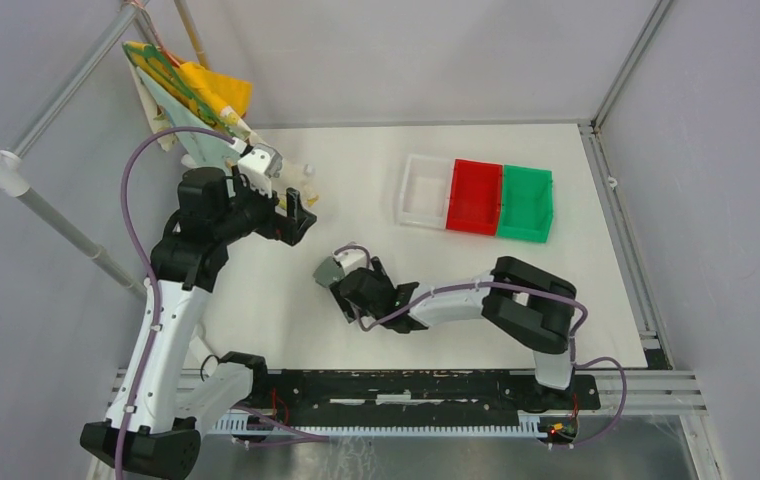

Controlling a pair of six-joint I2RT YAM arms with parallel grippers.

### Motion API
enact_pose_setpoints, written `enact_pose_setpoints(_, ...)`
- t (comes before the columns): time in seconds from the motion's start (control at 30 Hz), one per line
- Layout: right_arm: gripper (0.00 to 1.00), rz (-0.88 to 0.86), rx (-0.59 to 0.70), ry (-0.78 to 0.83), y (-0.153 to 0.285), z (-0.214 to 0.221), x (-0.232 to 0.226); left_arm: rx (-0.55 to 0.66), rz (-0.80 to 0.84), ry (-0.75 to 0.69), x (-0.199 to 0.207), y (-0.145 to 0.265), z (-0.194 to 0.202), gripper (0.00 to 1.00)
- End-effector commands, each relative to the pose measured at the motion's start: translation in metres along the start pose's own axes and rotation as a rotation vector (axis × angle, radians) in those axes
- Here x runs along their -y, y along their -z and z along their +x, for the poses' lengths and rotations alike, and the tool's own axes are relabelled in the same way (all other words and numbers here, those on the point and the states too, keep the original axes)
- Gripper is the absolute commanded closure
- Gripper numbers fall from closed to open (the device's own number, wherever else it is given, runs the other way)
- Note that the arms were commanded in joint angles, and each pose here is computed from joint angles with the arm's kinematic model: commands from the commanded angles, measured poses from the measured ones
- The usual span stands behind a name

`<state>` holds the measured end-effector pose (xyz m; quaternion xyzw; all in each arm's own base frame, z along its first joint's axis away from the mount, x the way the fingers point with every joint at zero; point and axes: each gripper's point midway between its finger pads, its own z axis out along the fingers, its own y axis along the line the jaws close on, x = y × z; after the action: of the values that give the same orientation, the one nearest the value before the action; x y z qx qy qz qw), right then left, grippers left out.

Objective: Take the credit cards out of the card holder
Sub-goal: Pick up the card holder from the center of the board.

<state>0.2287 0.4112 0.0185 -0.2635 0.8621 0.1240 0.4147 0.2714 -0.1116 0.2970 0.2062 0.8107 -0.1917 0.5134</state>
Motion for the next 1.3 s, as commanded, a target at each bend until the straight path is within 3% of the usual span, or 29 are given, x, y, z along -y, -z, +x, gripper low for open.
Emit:
enact_pose_setpoints(0.0,0.24,-0.023,0.034,0.087,0.022,0.009,0.026,0.003,0.056,0.010,0.011,0.004,-0.008,0.00)
enact_pose_setpoints(0.17,0.29,-0.096,0.133,0.127,0.049,-0.003,0.034,-0.041,0.096,0.025,0.017,-0.003,0.010,0.00)
enact_pose_setpoints(0.33,0.02,-0.267,0.179,0.280,0.063,-0.022,0.013,-0.051,0.133,0.019,0.025,0.002,0.011,0.00)
enact_pose_setpoints(0.77,0.02,-0.497,0.108,0.441,0.021,-0.046,-0.016,-0.091,0.090,0.038,0.017,0.001,0.017,0.00)
enact_pose_setpoints(1.27,0.02,-0.382,0.034,0.416,-0.022,-0.021,0.016,-0.084,0.120,0.060,0.025,0.008,0.004,0.00)
